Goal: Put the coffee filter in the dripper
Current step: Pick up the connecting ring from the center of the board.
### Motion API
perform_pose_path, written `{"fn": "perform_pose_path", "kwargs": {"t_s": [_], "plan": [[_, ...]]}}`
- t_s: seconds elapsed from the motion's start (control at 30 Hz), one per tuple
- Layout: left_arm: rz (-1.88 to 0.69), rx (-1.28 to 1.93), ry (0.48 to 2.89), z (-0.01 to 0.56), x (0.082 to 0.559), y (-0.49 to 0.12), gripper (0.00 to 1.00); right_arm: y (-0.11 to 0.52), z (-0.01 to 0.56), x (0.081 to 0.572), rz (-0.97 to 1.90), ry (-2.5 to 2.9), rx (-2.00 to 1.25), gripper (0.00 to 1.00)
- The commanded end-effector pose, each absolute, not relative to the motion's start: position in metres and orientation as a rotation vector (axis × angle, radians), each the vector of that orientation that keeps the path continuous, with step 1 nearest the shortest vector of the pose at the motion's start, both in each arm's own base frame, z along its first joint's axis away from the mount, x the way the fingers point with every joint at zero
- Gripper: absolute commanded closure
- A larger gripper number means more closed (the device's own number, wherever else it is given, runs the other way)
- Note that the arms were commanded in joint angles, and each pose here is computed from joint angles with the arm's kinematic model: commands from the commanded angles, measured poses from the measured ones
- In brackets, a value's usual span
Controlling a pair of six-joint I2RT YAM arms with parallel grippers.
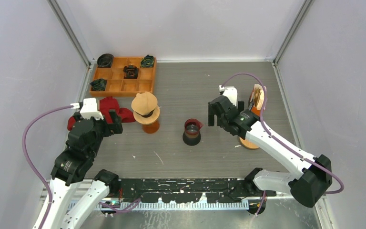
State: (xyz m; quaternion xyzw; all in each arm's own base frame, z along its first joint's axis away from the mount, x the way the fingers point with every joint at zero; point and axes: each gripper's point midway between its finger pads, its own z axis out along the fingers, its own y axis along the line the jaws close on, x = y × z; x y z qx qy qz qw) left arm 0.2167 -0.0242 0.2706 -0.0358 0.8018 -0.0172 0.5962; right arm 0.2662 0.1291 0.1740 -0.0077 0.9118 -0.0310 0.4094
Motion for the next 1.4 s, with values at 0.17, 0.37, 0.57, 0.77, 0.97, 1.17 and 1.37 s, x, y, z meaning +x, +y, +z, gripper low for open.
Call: {"fn": "perform_pose_path", "kwargs": {"t_s": [0.17,0.37,0.57,0.77,0.97,1.17,1.37], "plan": [[-0.072,-0.111,1.775,0.290,0.218,-0.024,0.01,0.084,0.156,0.265,-0.129,2.314,0.232,0.00],[-0.074,-0.112,1.774,0.291,0.218,-0.024,0.01,0.060,0.131,0.269,-0.163,2.328,0.338,0.00],[-0.075,-0.111,1.772,0.291,0.218,-0.024,0.01,0.025,0.106,0.274,-0.237,2.338,0.495,0.00],[-0.074,-0.113,1.771,0.291,0.218,-0.024,0.01,0.008,0.083,0.278,-0.237,2.373,0.591,0.07],[-0.072,-0.112,1.772,0.291,0.218,-0.023,0.01,0.000,0.062,0.281,-0.246,2.422,0.631,0.17],[-0.073,-0.108,1.778,0.289,0.219,-0.024,0.01,-0.003,0.045,0.281,-0.243,2.458,0.662,0.27],[-0.070,-0.111,1.777,0.289,0.219,-0.024,0.01,-0.005,0.032,0.278,-0.249,2.489,0.689,0.30]]}}
